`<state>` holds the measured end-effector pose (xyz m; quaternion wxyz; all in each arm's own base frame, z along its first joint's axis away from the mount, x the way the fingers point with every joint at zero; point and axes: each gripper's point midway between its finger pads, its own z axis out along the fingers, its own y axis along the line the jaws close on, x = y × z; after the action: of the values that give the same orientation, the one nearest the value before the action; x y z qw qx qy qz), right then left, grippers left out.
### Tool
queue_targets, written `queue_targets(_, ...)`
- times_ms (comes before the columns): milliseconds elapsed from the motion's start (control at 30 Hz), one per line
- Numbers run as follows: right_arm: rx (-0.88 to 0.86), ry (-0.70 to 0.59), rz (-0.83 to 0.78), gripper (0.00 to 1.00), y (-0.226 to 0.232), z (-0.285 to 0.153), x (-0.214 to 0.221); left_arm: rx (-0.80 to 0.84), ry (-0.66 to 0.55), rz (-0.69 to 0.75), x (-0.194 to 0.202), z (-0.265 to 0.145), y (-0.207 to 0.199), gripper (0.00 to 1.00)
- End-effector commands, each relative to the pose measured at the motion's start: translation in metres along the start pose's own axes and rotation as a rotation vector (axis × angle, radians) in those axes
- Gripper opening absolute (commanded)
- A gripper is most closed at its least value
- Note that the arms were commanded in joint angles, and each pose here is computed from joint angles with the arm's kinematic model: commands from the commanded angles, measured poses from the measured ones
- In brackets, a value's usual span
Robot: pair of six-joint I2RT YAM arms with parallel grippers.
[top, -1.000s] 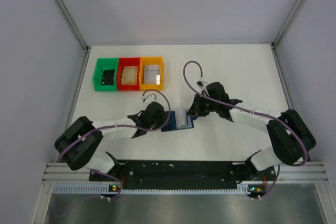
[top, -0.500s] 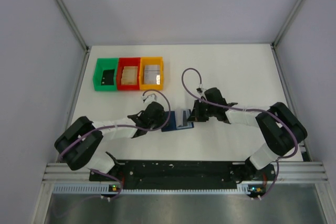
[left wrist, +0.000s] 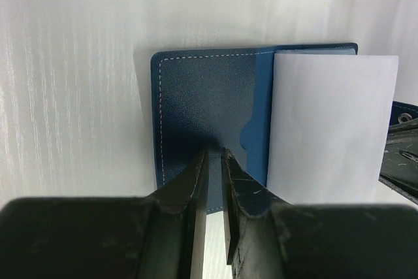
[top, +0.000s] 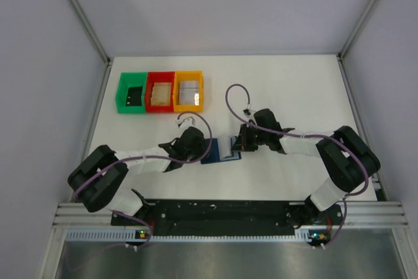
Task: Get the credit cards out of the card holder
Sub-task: Remove the credit card from the card holder.
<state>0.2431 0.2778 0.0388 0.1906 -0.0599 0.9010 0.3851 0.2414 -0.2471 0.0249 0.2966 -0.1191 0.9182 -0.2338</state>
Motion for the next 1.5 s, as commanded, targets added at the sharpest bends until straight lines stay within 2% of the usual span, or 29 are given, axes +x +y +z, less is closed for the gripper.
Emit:
queue_targets(0,-0.068,-0.038,-0.049,0.0,0.024,0.003,-0.018,-0.012,0.038,0.001,0.012,-0.001,0.008,0.18)
queue_targets(267,-0.116,-0.023,-0.082,0.0,0.046,0.012,-0.022,0.029,0.012,-0.01,0.006,-0.008,0.001,0.2)
queue_targets(500,-0.141,0.006,-0.114,0.0,0.062,0.025,-0.024,0.104,-0.103,-0.046,-0.02,-0.035,-0.012,0.31)
queue_targets(667,-0.155,0.06,-0.131,0.0,0.067,0.042,-0.015,0.162,-0.189,-0.071,-0.039,-0.059,-0.019,0.34)
queue_targets(900,-0.119,0.105,-0.172,0.0,0.067,0.058,-0.007,0.311,-0.169,-0.054,-0.044,-0.081,-0.054,0.35)
queue_targets(1133,-0.023,0.129,-0.157,0.0,0.044,0.067,-0.001,0.358,-0.118,-0.081,-0.038,-0.072,-0.069,0.33)
queue_targets(1467,-0.009,0.12,-0.177,0.0,0.045,0.065,-0.005,0.281,-0.094,-0.125,-0.029,-0.04,-0.059,0.3)
